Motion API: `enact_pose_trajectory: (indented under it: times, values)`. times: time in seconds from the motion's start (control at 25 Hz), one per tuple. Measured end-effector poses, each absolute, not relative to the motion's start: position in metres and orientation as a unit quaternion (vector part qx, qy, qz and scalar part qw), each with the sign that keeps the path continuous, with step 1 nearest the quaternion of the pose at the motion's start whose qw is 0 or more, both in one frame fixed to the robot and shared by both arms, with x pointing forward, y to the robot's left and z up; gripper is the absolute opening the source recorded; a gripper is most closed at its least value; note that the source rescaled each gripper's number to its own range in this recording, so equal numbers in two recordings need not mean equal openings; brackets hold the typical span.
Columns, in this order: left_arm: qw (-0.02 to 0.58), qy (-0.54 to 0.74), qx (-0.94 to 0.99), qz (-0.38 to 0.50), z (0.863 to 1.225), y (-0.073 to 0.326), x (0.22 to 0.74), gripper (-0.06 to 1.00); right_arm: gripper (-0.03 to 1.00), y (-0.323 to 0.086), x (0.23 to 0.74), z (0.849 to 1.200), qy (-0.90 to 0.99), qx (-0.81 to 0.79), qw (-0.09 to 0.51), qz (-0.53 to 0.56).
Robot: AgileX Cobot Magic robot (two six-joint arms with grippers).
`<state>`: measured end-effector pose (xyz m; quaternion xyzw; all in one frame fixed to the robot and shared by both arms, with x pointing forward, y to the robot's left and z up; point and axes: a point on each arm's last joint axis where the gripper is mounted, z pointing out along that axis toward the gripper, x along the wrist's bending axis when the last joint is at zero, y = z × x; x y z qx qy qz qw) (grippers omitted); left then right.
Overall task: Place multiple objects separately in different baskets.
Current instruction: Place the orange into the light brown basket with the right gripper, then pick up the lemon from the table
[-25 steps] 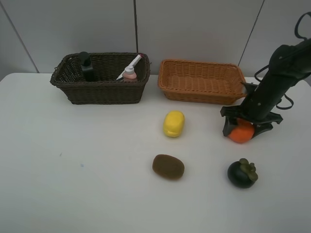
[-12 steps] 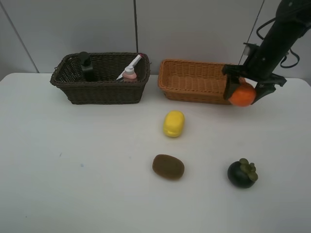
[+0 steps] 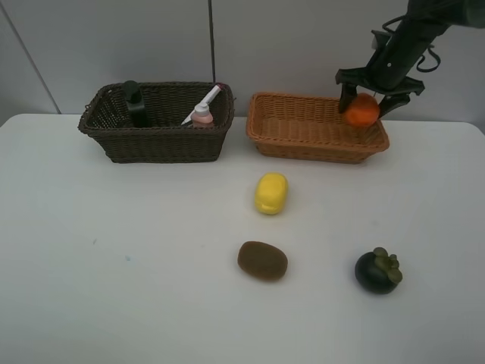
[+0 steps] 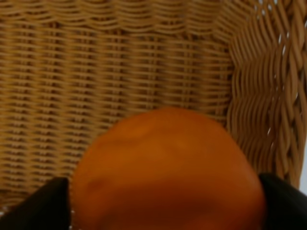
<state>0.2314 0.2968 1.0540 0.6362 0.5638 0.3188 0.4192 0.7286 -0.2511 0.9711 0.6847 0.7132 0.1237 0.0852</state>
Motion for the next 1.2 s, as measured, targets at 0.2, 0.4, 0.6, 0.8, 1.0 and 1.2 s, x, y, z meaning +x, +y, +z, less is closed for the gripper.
enact_pose_trajectory:
  times: [0.2,0.4,0.6,0.8,1.0,1.2]
  values:
    - [0.419,0.564,0.636,0.319,1.054,0.297,0.231,0.91,0.97,-0.254,0.728,0.971,0.719,0.681,0.092,0.105]
    - [0.419,0.564,0.636,0.319,1.054,0.297,0.231,0.91,1.00,-0.253,0.721,0.970,0.720,0.686,0.062,0.082]
    - [0.419,0.564,0.636,0.319,1.054,0.297,0.231,0.91,1.00,-0.251,0.716,0.980,0.716,0.692,0.046,0.086]
    - [0.419,0.564,0.636,0.319,1.054,0.297,0.231,0.91,1.00,-0.243,0.708,1.001,0.706,0.698,0.045,0.108]
    - [0.419,0.564,0.636,0.319,1.054,0.297,0.231,0.91,1.00,-0.219,0.683,1.017,0.715,0.690,0.038,0.107]
    - [0.419,0.564,0.636,0.319,1.054,0.297,0.231,0.91,1.00,-0.192,0.650,1.005,0.717,0.694,0.005,0.070]
